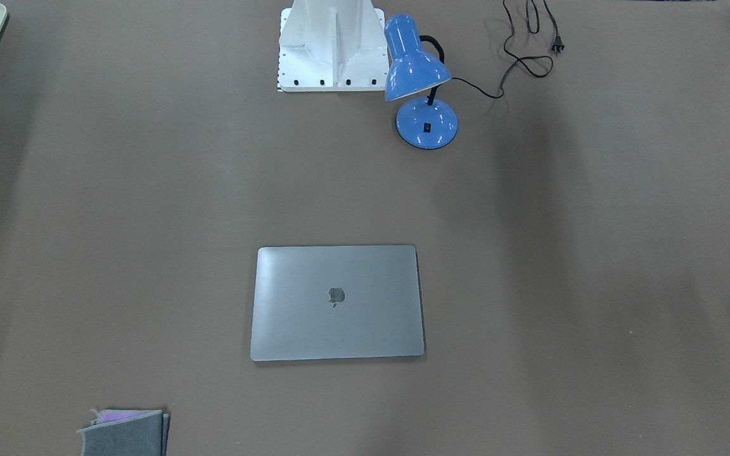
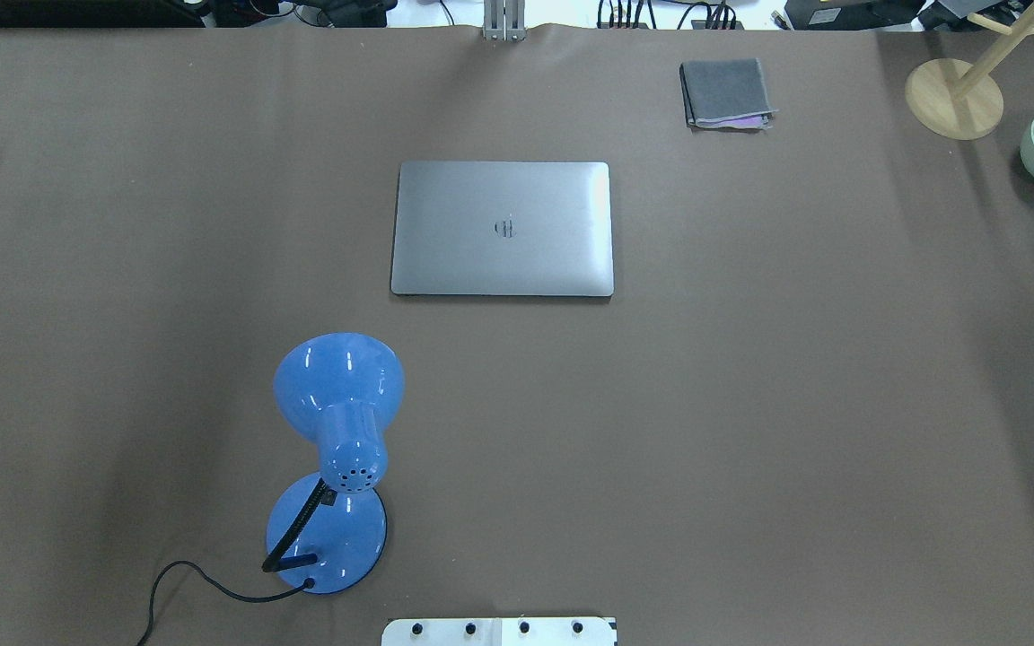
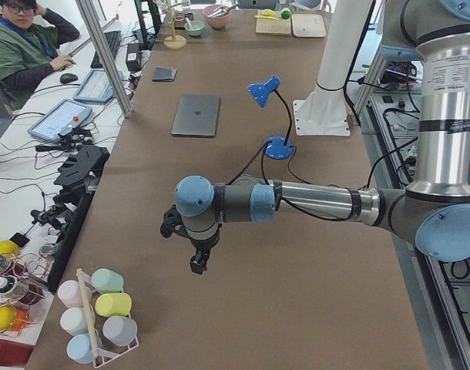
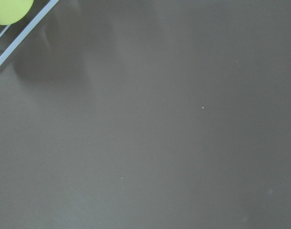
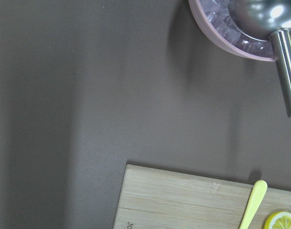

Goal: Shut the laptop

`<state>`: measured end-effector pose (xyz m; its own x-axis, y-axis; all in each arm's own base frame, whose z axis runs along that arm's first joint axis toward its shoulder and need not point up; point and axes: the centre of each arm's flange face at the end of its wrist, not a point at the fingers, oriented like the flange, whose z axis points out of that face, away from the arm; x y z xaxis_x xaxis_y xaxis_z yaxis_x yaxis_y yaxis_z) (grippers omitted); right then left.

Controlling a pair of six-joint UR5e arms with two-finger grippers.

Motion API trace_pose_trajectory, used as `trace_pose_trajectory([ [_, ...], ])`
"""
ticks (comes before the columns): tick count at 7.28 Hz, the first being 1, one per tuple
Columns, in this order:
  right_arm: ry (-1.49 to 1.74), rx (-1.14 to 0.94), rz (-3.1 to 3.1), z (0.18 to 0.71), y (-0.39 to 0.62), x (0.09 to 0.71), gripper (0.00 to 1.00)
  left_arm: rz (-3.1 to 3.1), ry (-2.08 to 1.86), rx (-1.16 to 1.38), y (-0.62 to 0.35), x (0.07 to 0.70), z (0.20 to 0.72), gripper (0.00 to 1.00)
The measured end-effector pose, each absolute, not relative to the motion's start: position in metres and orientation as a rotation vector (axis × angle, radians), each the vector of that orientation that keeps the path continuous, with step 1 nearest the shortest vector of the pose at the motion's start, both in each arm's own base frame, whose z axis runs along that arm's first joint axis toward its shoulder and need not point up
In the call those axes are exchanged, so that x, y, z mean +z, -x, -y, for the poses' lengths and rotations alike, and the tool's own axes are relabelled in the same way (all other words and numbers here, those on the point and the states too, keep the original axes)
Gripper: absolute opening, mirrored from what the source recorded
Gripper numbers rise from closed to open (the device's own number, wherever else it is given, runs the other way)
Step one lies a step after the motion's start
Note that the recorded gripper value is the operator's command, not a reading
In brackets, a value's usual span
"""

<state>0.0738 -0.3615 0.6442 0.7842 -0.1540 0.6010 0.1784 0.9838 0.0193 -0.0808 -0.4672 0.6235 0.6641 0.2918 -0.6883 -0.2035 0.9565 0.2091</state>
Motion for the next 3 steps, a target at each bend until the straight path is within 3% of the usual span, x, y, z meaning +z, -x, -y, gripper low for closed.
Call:
trace_pose_trajectory([
  [3,0.041,-0.186,0.645,0.3623,-0.0709,0.6440,1.00,-0.797,-0.124,0.282,0.0811,0.6206,0.4675,0.99],
])
